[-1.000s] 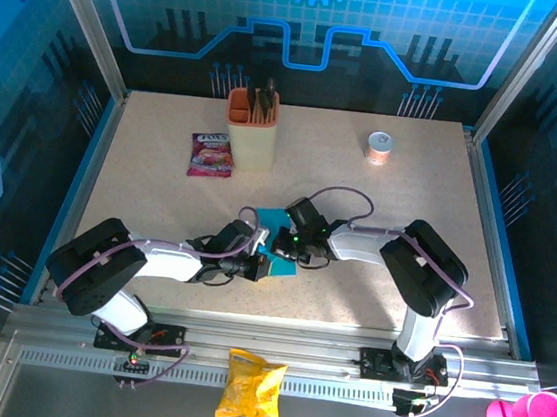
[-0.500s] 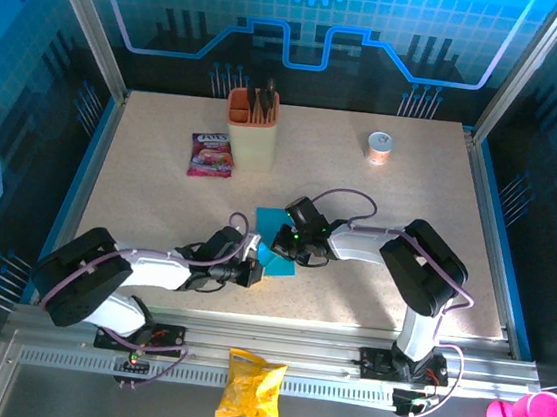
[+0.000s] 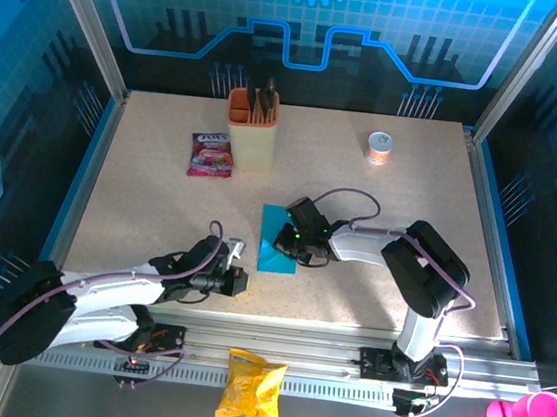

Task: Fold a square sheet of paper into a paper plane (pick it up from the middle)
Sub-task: Fold the triangle a second time at the center of the table.

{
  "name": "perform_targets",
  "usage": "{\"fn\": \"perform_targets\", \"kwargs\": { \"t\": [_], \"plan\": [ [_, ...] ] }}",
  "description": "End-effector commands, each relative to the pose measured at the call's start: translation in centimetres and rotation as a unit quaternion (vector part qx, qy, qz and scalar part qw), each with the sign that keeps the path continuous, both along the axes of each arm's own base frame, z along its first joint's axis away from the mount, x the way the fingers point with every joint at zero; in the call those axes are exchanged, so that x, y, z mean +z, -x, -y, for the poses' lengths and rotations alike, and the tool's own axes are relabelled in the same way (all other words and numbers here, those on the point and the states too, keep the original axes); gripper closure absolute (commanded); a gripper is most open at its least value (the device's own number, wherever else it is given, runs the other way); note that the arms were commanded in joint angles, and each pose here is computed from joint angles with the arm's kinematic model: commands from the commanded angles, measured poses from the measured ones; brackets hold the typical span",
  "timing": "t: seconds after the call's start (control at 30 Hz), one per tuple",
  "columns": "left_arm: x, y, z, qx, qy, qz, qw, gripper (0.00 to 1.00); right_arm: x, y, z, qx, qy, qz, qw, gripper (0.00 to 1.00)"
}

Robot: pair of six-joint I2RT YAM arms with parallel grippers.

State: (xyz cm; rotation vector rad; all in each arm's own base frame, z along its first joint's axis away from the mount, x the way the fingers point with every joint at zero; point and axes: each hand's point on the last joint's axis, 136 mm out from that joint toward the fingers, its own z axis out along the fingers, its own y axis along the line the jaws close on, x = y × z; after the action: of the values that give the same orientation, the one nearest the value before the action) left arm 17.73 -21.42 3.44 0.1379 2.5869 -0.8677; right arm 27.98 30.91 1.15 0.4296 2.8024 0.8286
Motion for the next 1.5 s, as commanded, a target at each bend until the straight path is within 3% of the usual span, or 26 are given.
{"fn": "perform_targets", "kwargs": {
  "t": [0.0,0.17,0.37,0.63,0.9,1.07,1.3,1.47],
  "plan": [
    [2.7,-2.2,0.6,0.022,-0.001,0.035,0.999,1.00,-4.2,3.3,4.5,-0.009,0.099,-0.051,0.994,1.00],
    [3.7,-5.0,3.5,-0.008,-0.003,0.045,0.999,1.00,-4.5,3.9,4.5,-0.008,0.091,-0.050,0.995,1.00],
    [0.8,-6.1,6.0,-0.039,-0.013,0.009,0.999,1.00,-4.8,4.0,4.2,-0.005,0.085,-0.053,0.995,1.00],
    [-3.5,-4.0,3.2,-0.015,-0.050,-0.030,0.998,1.00,-4.7,4.1,4.6,-0.008,0.086,-0.052,0.995,1.00],
    [-5.2,-1.0,-0.3,0.018,-0.067,-0.056,0.996,1.00,-4.5,4.3,5.4,-0.013,0.089,-0.047,0.995,1.00],
    [-3.5,-0.8,-0.8,0.026,-0.055,-0.043,0.997,1.00,-4.7,4.4,5.2,-0.007,0.083,-0.045,0.996,1.00],
    [1.4,-3.9,1.1,0.024,-0.023,0.033,0.999,1.00,-5.4,4.9,4.9,0.025,0.089,-0.047,0.995,1.00],
    [1.9,-5.5,2.8,-0.002,-0.025,0.049,0.998,1.00,-5.1,5.0,4.4,0.031,0.091,-0.045,0.994,1.00]
  ]
}}
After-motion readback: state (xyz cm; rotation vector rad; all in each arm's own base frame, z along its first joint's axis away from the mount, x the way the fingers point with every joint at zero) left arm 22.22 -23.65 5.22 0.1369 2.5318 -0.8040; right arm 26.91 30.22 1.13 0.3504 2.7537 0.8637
